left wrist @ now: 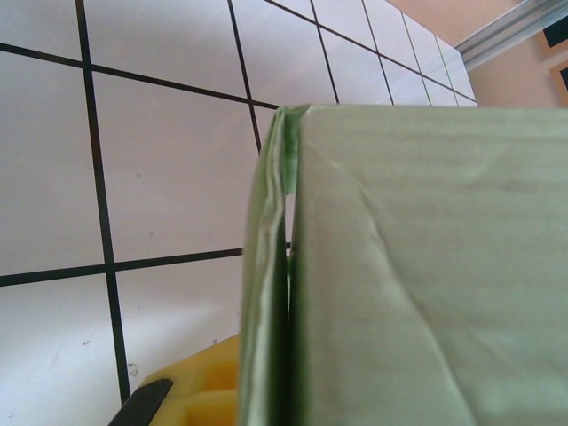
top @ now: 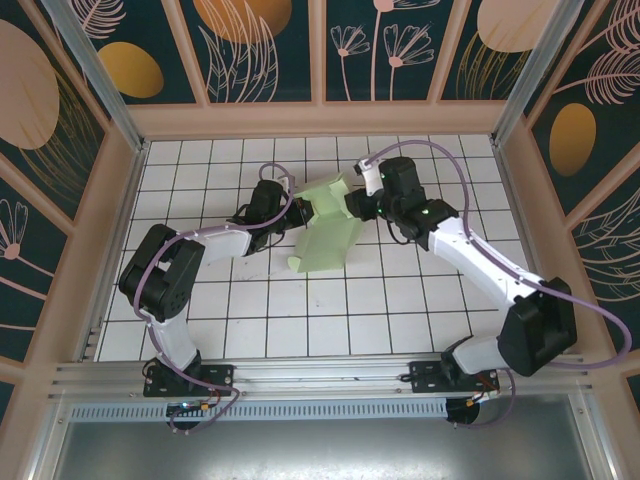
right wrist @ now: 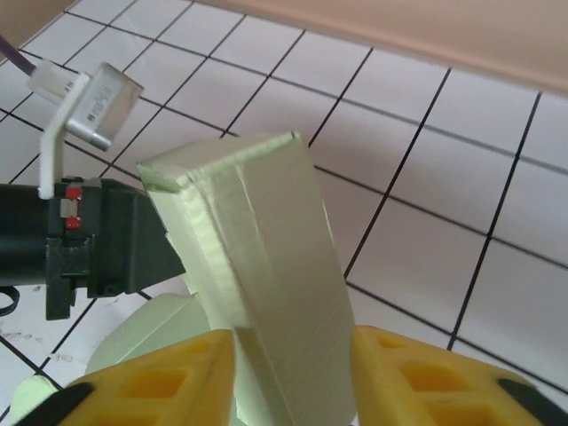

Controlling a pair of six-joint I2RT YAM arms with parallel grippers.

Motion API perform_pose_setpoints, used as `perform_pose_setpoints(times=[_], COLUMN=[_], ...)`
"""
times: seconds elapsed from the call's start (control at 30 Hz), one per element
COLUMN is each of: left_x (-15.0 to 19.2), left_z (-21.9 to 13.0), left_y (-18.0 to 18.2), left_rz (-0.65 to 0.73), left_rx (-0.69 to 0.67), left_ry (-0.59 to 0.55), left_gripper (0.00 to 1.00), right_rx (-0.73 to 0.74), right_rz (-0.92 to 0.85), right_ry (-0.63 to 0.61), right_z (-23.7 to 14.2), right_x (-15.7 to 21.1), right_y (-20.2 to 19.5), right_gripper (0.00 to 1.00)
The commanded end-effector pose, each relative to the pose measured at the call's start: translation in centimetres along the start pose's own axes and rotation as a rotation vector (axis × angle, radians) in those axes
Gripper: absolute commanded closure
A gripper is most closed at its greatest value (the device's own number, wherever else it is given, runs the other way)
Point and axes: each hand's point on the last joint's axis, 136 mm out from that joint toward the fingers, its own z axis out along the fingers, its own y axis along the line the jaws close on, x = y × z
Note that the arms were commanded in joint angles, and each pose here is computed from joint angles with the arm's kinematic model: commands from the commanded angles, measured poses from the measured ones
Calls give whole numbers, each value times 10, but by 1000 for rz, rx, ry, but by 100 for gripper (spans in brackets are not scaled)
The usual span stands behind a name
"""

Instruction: Fold the paper box

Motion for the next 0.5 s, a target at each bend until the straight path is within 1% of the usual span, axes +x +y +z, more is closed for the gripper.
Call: perform_pose_setpoints(times=[0.0, 0.13, 0.33, 0.4, 0.47], left_x=[-8, -7, -8, -7, -8], left_z=[-6, -5, -5, -5, -5], left_y=[-15, -15, -17, -16, -16], left_rz=[20, 19, 20, 18, 17], left_rx=[47, 51, 55, 52, 53], left_ry=[-23, -19, -20, -21, -21], left_gripper=[100, 100, 100, 100, 100], right_rx=[-28, -6, 67, 148, 219], right_rz=[-9, -16, -67, -106, -157], right_ry=[17, 51, 74, 89, 110], right_z=[13, 24, 35, 39, 44], right_x=[-1, 6, 6, 6, 9], right_y=[4, -1, -1, -6, -7], right_gripper=[66, 67, 68, 71, 70])
